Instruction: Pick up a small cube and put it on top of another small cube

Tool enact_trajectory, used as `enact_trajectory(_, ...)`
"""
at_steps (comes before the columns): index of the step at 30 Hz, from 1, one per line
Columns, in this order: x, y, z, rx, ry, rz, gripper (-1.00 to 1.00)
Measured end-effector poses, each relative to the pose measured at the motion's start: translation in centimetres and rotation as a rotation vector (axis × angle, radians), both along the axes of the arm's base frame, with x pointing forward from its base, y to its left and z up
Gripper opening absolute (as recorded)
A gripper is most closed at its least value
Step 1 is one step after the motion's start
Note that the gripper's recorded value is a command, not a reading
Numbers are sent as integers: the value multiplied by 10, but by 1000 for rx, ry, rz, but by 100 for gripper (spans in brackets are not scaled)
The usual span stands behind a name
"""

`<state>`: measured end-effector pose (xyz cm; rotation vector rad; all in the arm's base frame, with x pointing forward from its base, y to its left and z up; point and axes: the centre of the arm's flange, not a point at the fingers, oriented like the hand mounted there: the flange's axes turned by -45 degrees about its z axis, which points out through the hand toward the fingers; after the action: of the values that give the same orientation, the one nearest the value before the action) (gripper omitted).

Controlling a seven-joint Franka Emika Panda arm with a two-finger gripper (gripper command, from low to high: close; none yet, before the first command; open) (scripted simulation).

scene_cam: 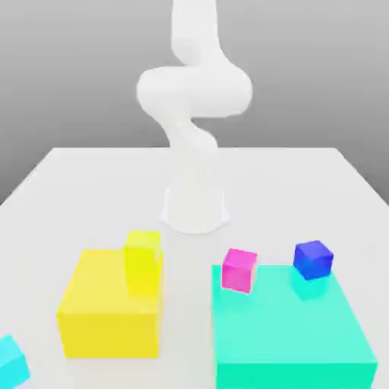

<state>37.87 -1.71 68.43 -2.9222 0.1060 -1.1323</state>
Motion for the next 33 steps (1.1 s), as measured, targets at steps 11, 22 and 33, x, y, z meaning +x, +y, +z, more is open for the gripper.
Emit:
enact_trajectory(11, 106, -98, -148, 102, 262, -238, 0)
enact_trajectory(22, 129, -212, -333, 210, 509, -503, 0)
enact_trajectory(33, 94, -278, -523, 287, 696, -691, 0)
